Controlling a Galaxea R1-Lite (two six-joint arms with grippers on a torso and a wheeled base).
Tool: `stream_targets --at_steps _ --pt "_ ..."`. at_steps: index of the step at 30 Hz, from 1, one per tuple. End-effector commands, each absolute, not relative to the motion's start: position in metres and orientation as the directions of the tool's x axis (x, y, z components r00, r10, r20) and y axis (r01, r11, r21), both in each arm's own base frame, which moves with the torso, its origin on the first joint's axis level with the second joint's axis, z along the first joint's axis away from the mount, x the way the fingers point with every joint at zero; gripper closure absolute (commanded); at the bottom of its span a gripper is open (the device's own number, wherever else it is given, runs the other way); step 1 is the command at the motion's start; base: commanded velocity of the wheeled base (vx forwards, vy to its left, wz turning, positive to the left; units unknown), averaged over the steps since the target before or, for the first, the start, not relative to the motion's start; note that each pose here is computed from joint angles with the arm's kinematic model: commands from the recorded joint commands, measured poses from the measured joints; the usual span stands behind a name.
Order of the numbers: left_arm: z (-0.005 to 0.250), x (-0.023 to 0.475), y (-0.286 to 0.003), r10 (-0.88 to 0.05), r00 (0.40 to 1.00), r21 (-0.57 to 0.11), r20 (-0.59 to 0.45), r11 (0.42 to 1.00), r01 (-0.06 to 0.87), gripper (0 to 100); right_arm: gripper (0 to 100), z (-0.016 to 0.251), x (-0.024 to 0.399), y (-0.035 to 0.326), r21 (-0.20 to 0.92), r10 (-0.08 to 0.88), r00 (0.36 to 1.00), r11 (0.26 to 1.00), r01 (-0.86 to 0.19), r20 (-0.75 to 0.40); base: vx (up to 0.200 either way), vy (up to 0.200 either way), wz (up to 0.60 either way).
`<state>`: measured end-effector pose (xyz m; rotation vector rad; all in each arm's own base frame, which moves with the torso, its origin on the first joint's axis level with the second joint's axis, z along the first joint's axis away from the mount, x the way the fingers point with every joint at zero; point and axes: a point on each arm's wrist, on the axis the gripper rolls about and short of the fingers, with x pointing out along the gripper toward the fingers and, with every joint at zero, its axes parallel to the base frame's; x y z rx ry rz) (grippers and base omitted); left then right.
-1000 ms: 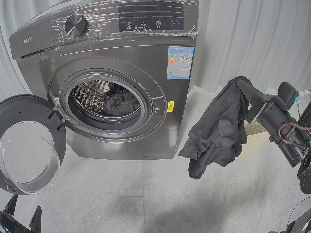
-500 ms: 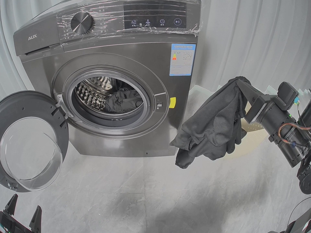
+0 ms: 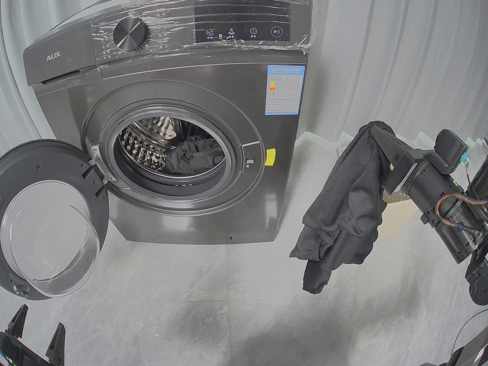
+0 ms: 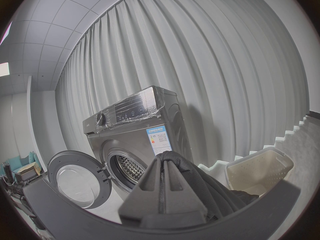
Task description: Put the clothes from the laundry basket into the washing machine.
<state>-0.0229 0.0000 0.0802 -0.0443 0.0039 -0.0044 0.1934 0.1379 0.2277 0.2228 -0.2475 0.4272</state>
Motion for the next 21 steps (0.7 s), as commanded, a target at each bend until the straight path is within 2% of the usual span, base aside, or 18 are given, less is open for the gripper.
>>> stream_targets --at_steps 1,15,21 --pt "0.0759 -0.023 0.0 -0.005 1.0 -0.044 -0.002 0.999 0.005 0 100 0.2266 0.1937 0.1388 0.16 0.382 0.881 0.886 -0.435 0.279 0.0 0.2 0.0" --pt "0.0759 -0.023 0.0 -0.005 1.0 -0.044 -0.002 0.999 0.005 0 100 0.2268 0.1921 0.1409 0.16 0.393 0.876 0.881 -0.446 0.28 0.0 0.2 0.0" --pt "0.0759 -0.023 0.0001 -0.003 1.0 -0.044 -0.002 0.999 0.003 0 100 0.2273 0.1913 0.1413 0.159 0.4 0.871 0.876 -0.455 0.284 0.0 0.0 0.0"
